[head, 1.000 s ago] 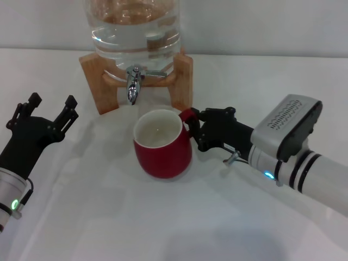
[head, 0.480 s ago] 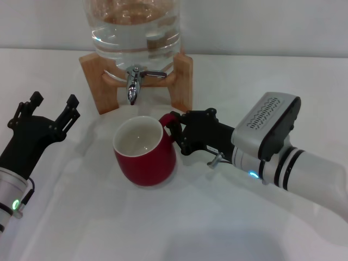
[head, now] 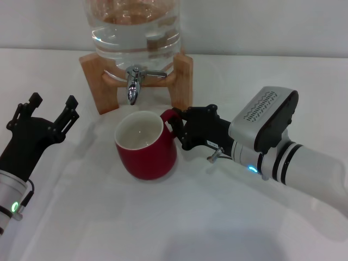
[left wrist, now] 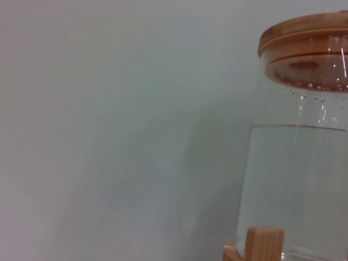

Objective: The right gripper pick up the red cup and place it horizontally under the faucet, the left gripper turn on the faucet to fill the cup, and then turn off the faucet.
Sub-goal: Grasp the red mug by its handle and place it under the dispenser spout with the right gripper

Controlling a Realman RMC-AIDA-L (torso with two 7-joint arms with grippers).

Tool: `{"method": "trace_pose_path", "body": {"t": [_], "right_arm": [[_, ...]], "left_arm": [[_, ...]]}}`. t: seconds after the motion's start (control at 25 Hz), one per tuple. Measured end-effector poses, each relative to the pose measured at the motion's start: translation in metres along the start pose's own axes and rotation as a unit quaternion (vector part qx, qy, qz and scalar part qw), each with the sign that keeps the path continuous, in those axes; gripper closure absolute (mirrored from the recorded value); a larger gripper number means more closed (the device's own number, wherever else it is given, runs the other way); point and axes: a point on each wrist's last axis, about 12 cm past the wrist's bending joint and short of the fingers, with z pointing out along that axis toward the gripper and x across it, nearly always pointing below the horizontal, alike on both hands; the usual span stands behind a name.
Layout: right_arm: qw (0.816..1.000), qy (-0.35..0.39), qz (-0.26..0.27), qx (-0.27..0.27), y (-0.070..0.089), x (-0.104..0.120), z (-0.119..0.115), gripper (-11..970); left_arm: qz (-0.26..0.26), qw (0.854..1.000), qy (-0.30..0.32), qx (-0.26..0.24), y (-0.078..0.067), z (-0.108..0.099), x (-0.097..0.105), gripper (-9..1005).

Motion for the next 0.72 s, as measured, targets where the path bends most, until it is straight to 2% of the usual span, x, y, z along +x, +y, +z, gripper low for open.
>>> {"method": "trace_pose_path", "body": {"t": [0.72], "right_arm": [[0.999, 0.016, 0.022, 0.034, -0.0113, 0.0023, -0.0002, 845]], "left_arm": [[-0.001, 1.000, -0.001, 0.000, -0.0003, 0.0000, -0.0001, 113]]}}
